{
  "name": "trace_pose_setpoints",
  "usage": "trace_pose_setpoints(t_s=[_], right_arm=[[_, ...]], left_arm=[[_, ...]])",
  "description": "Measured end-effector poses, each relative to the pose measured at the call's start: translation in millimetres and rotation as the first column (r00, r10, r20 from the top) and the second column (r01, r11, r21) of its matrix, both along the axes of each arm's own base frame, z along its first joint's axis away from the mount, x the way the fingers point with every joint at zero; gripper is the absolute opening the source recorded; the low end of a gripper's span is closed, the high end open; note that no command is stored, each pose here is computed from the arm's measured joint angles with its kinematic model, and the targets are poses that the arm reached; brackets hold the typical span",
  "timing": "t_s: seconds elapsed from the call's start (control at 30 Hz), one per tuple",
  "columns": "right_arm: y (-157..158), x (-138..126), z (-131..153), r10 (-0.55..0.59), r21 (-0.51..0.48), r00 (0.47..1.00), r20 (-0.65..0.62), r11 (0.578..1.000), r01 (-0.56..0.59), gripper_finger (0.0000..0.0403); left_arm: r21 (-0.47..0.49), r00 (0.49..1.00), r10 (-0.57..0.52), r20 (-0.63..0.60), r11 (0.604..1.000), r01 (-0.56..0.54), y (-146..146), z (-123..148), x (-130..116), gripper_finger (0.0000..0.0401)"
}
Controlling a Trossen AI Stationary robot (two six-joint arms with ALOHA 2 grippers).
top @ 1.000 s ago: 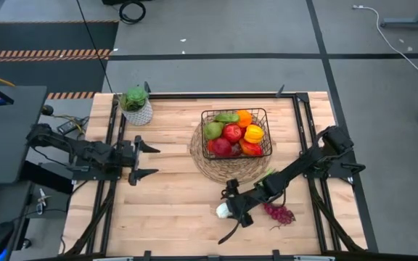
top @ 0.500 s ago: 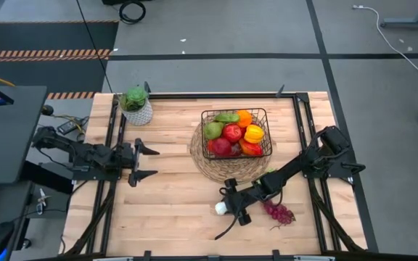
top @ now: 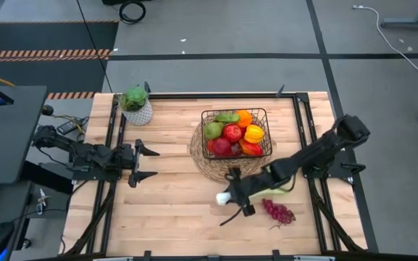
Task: Build produce basket
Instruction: Put the green celery into the black wire basket
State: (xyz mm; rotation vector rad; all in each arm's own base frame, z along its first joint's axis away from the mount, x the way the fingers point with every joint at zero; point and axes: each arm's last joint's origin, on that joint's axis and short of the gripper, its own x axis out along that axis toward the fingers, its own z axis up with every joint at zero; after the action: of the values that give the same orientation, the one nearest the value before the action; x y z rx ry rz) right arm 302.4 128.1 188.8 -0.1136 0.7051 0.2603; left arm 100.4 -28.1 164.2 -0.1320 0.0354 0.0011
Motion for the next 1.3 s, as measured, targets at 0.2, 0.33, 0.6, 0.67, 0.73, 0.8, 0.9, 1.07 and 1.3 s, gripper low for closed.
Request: trace_pose_setpoints(t_s=[0.2,0.33,0.6,0.67,0.73,0.8,0.9,1.07,1.3], right_arm=[[-21,1,71,-0.028,0.020,0.983,0.181,0.999,0.025,0.0161],[-38,-1,120,-0.059,-0.107,0.961,0.269,0.990,0.091,0.0161],[-96,9,164,-0.177,-0.301,0.885,0.431,0.896,0.326,0.0162],[-114,15,160,-0.205,-0.280,0.879,0.431,0.895,0.346,0.0162],[-130,23,157,-0.235,-0.227,0.867,0.440,0.905,0.361,0.0162],[-142,31,149,-0.266,-0.200,0.865,0.426,0.905,0.377,0.0162],[-153,41,136,-0.277,-0.205,0.875,0.397,0.902,0.379,0.0162],[-171,54,107,-0.284,-0.249,0.911,0.299,0.898,0.362,0.0162],[-187,56,92,-0.369,-0.215,0.903,0.219,0.885,0.413,0.0181]], left_arm=[[0.000,1.000,0.000,0.001,1.000,0.000,0,0,0,0.0369],[0.000,1.000,0.000,0.001,1.000,0.000,0,0,0,0.0369],[-0.001,1.000,0.000,0.003,1.000,0.000,0,0,0,0.0369],[0.000,1.000,0.000,0.002,1.000,0.000,0,0,0,0.0369],[0.000,1.000,0.000,0.002,1.000,0.000,0,0,0,0.0369],[-0.001,1.000,0.000,0.003,1.000,0.000,0,0,0,0.0369],[-0.002,1.000,0.000,0.005,1.000,0.000,0,0,0,0.0369],[0.000,1.000,-0.001,0.002,1.000,0.001,0,0,0,0.0369],[0.000,1.000,-0.001,0.002,1.000,0.001,0,0,0,0.0369]])
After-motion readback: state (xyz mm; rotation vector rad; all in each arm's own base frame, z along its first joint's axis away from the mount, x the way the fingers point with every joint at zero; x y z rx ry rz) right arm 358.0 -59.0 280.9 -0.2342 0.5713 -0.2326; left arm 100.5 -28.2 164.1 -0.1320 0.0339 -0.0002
